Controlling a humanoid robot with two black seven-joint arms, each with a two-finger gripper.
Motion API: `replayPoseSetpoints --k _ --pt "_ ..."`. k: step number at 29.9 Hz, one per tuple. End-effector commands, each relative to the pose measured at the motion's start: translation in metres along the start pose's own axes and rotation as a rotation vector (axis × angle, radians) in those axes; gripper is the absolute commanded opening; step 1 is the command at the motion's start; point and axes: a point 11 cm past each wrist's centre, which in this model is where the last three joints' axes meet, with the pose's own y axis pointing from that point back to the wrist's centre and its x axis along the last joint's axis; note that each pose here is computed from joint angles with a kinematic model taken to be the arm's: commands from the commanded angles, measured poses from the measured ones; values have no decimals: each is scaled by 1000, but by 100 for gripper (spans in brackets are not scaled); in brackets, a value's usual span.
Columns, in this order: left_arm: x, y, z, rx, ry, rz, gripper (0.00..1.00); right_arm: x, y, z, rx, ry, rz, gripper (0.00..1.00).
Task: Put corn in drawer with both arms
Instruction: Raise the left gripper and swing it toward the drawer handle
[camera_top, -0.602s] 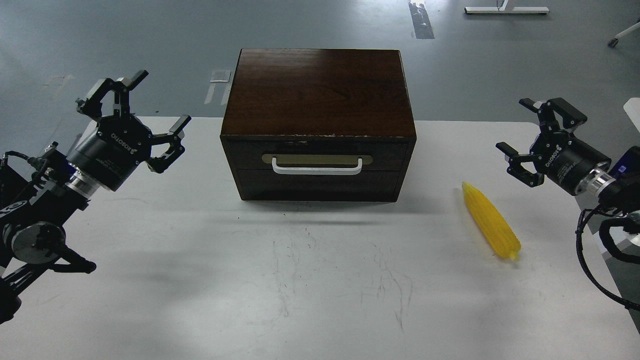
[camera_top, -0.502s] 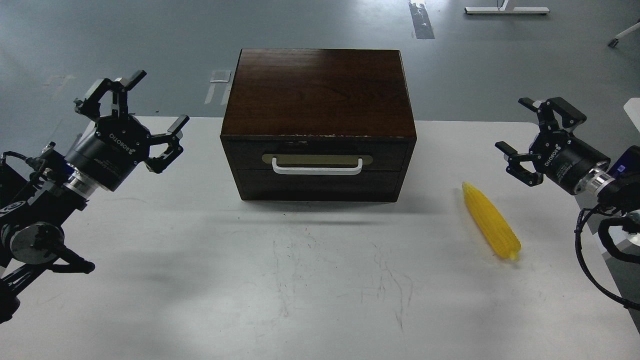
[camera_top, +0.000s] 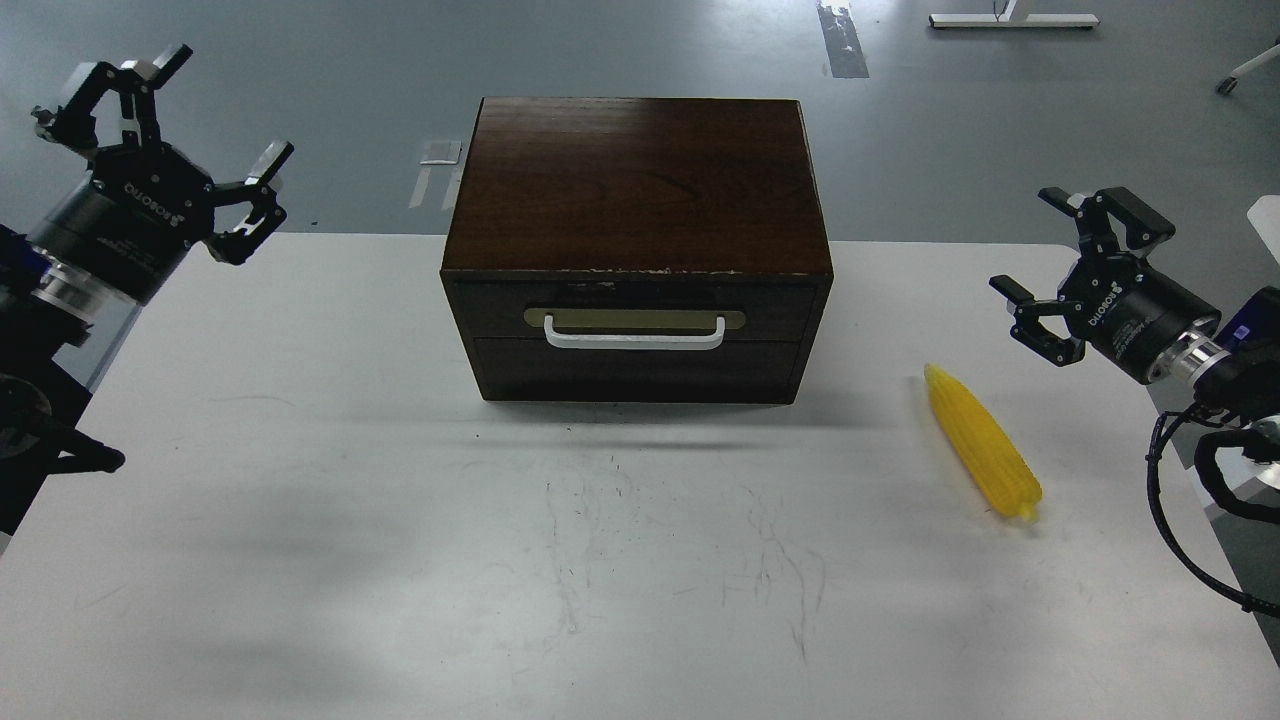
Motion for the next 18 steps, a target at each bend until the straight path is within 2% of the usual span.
replayPoseSetpoints --k 1,3,7,18 --pt "-22 -31 30 7 -190 -134 98 0 -1 -2 7 -1 0 100" --pt "-33 -38 34 16 -253 -188 98 0 -1 -2 7 -1 0 100" --pt "-85 -62 39 40 -502 -412 98 2 1 -1 5 0 5 100" --pt "-211 -105 13 -12 -1081 -899 98 1 -2 -9 33 -5 5 100"
